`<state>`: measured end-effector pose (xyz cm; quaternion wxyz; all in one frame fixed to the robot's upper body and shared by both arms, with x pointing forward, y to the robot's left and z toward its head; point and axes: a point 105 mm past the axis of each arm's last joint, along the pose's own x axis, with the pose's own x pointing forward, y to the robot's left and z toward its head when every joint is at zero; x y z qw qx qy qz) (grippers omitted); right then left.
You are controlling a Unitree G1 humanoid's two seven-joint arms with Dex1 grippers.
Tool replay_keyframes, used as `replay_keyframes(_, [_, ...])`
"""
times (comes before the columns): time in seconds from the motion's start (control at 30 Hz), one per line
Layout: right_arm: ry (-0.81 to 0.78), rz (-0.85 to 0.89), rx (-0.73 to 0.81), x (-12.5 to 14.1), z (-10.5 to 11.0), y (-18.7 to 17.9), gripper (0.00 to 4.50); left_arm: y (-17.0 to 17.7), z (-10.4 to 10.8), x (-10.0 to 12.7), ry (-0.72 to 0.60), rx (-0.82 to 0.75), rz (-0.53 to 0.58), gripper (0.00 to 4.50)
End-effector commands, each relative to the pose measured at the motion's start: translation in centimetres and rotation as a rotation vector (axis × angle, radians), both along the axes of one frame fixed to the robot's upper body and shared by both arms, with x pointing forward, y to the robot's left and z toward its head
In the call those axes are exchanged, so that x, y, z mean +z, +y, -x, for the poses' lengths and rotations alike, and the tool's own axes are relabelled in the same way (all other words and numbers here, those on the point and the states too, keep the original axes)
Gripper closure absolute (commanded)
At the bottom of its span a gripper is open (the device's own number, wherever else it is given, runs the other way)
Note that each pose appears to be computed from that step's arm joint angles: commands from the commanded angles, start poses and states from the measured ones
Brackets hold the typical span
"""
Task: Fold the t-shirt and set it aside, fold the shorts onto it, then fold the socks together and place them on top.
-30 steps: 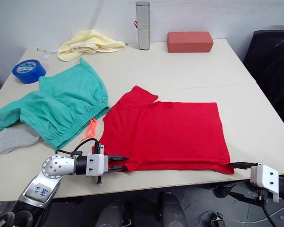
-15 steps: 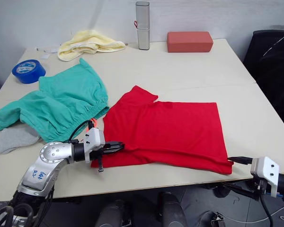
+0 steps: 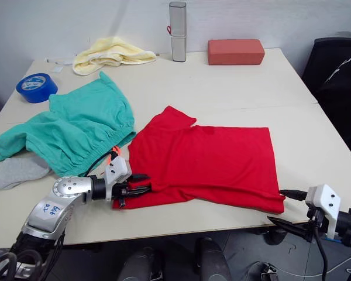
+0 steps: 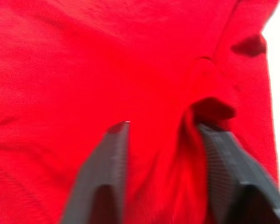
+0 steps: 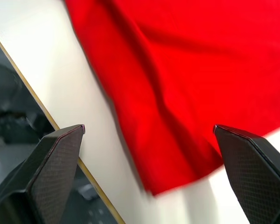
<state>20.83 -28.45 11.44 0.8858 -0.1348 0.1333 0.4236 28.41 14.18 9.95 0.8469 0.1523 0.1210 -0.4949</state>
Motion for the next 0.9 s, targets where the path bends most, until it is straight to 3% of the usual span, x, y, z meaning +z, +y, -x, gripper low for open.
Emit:
replay_keyframes(0.03, [-0.076, -0.103, -0.03, 3.4, 0.0, 0.3, 0.0, 1.1, 1.0, 3.5, -0.136, -0.04, 0.101, 1.98])
replay_keyframes(0.1, [-0.071, -0.15, 0.009, 4.5, 0.3, 1.6, 0.0, 1.7, 2.1, 4.9, -0.188, -0.09, 0.144, 1.98])
replay_keyframes(0.2, [-0.05, -0.146, 0.093, 4.5, 0.6, 3.8, 0.55, 1.8, 3.2, 5.6, -0.201, -0.153, 0.148, 1.95])
replay_keyframes(0.37, [-0.076, -0.06, 0.181, 2.2, -0.9, 7.7, 2.32, -0.7, 5.1, 4.2, -0.243, -0.342, 0.055, 3.5])
replay_keyframes(0.47, [-0.089, -0.037, 0.211, 1.2, -1.3, 8.6, 3.44, -1.8, 5.3, 4.0, -0.244, -0.373, 0.091, 4.49])
replay_keyframes(0.57, [-0.091, 0.019, 0.234, -0.5, -2.0, 9.0, 4.48, -3.1, 6.1, 1.7, -0.206, -0.457, 0.02, 4.5])
replay_keyframes(0.7, [-0.112, 0.059, 0.194, -1.7, -3.6, 8.4, 4.48, -3.6, 3.4, -0.3, -0.179, -0.325, -0.057, 4.5])
replay_keyframes(0.9, [-0.123, 0.072, 0.13, -2.6, -4.7, 7.0, 4.48, -3.1, -0.3, 0.2, -0.195, -0.078, -0.031, 4.5])
